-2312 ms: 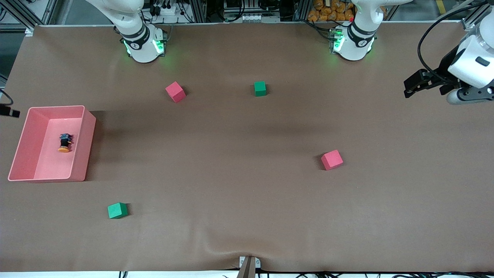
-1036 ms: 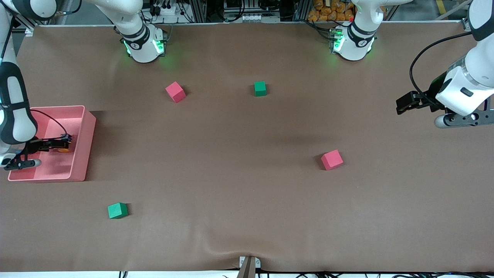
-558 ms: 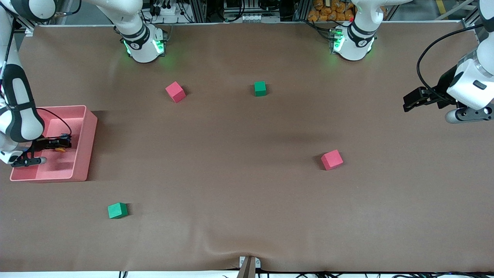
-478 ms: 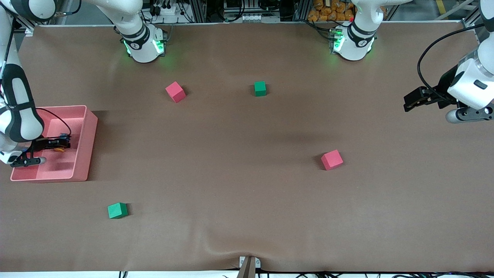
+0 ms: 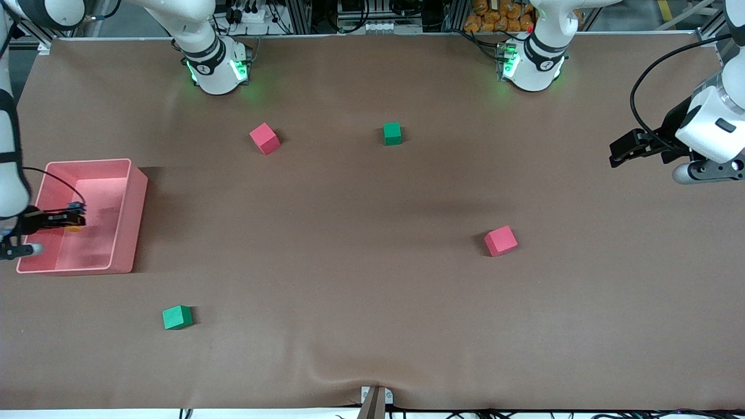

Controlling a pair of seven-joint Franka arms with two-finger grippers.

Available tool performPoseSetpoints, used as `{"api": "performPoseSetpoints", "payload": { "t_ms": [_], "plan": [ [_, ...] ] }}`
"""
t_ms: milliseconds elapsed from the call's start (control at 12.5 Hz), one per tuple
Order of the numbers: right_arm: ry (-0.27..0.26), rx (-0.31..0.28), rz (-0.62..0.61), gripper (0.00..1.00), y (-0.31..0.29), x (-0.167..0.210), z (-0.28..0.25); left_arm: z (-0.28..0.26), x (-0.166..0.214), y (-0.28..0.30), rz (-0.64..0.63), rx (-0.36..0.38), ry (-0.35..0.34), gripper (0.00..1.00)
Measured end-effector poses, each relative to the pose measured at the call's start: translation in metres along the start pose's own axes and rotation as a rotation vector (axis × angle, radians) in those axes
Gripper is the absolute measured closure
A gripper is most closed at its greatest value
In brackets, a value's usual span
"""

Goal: Place and upright button with both arms
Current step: 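Grasp the yellow button with the right gripper and lift it out, then lay the button on the table with the right gripper while the left gripper approaches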

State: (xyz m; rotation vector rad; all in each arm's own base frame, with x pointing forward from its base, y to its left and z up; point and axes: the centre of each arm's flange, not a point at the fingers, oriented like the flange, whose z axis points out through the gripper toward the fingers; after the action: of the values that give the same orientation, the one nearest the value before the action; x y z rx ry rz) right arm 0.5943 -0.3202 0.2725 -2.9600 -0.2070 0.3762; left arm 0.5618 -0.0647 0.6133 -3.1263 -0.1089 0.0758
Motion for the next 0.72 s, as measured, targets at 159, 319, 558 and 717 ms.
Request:
{"api": "performPoseSetpoints", "payload": {
  "t_ms": [159, 319, 558, 717],
  "plan": [
    [-0.031, 0.019, 0.011, 0.67, -0.015, 0.004, -0.037, -0.001, 0.000, 0.000, 0.000, 0.000, 0.001, 0.00],
    [-0.089, 0.041, 0.075, 0.67, -0.049, 0.012, -0.069, -0.001, 0.000, 0.000, 0.000, 0.000, 0.001, 0.00],
    [-0.154, 0.061, 0.101, 0.67, -0.151, 0.045, -0.100, -0.001, -0.001, 0.002, 0.004, 0.000, 0.001, 0.00],
    [-0.145, 0.135, 0.092, 0.67, -0.240, 0.073, -0.101, 0.000, -0.001, 0.002, 0.004, 0.001, -0.001, 0.00]
  ]
}}
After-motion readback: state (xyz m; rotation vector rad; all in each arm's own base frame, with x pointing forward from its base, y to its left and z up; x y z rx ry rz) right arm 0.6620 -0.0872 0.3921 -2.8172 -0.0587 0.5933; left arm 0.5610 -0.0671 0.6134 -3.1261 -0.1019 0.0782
